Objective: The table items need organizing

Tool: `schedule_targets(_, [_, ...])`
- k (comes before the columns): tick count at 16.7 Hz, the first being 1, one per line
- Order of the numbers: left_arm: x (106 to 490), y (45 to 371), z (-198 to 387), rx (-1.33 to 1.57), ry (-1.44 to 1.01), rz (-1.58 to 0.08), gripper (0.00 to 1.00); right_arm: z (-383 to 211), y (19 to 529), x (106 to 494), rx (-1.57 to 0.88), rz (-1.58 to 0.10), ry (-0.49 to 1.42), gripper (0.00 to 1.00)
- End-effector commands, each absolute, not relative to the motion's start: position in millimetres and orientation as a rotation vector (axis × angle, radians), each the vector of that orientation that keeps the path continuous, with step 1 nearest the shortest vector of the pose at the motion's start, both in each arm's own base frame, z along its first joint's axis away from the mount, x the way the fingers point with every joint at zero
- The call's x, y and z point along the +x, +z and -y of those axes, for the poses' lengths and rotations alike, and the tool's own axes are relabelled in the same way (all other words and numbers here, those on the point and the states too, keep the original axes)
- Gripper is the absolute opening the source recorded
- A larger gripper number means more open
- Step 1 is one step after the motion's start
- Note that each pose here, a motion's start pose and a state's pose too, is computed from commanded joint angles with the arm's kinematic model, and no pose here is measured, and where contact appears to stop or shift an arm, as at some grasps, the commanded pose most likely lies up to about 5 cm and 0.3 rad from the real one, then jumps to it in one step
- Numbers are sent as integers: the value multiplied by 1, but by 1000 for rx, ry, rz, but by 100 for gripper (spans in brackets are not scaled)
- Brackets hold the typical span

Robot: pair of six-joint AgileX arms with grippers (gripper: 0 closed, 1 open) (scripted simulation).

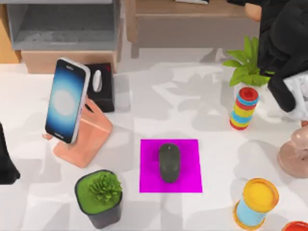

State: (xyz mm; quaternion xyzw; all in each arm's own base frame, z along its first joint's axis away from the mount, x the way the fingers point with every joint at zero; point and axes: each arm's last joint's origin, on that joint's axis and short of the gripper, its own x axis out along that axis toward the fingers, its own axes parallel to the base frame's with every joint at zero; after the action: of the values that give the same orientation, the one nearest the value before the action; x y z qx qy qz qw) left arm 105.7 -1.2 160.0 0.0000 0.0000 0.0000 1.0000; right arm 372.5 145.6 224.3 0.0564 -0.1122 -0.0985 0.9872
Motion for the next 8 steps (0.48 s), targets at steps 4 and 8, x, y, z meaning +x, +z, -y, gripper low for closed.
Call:
schedule_targets(4, [106, 160, 1, 0, 0, 0, 100, -67, 235, 388, 45, 176, -253, 0])
schedule_targets(8, [106, 160, 1, 0, 0, 0, 100, 1, 238, 406, 2, 108, -244, 0])
